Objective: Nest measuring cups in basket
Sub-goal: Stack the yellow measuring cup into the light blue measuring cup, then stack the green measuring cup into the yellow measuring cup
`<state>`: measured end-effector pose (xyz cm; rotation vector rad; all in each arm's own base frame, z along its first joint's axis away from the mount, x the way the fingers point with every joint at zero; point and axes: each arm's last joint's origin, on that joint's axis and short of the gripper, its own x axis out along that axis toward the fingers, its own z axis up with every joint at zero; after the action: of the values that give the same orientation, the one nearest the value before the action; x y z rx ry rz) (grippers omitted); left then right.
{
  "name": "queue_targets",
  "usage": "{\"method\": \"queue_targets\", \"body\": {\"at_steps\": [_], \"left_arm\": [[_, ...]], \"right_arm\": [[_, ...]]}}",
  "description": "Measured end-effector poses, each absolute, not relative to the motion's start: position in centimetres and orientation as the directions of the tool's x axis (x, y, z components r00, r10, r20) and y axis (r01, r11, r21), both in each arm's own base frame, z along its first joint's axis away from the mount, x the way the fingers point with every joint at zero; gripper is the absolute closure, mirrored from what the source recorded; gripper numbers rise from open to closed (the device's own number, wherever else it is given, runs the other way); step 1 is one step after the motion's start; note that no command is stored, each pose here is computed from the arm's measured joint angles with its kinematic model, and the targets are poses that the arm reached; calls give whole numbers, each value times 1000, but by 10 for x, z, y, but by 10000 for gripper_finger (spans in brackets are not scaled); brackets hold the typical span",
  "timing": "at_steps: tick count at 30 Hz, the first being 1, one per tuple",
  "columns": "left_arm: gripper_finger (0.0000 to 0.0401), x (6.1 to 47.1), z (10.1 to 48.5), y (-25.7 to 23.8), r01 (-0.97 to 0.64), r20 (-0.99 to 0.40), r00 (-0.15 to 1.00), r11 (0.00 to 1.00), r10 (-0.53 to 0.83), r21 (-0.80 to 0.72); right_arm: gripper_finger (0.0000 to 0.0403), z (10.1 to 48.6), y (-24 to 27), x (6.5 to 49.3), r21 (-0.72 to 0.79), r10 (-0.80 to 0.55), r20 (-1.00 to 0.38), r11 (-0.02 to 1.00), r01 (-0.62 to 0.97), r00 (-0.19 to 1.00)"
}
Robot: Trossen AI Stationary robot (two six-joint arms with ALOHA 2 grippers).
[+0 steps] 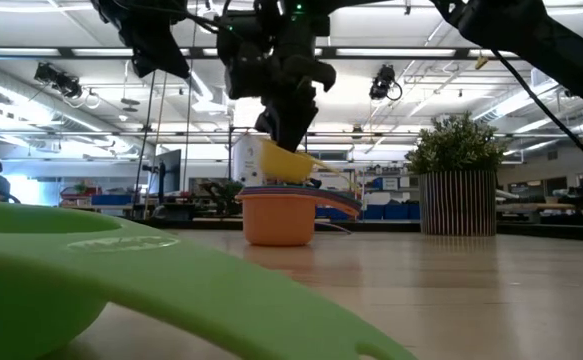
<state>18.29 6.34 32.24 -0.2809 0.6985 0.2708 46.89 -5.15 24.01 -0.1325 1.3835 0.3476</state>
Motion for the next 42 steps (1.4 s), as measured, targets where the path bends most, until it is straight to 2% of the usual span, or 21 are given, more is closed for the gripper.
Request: {"method": "queue_targets", "body": {"at_steps": [13,21,25,42], "left_arm": [[326,183,322,63,-335,-666,731,929,150,-159],[326,183,322,63,-336,-666,731,928,151,-159],[326,183,322,63,-336,-666,731,928,151,-159],[326,182,321,63,-330,-678,719,933,149,-145]], "right_arm": [[331,238,-52,471,104,165,-973,939,-328,163],[365,238,-51,472,127,194,-967,929,-347,165],[367,238,-51,473,121,192,-965,929,-349,177],[285,239,-50,473,109,181,-967,931,-349,181]]}}
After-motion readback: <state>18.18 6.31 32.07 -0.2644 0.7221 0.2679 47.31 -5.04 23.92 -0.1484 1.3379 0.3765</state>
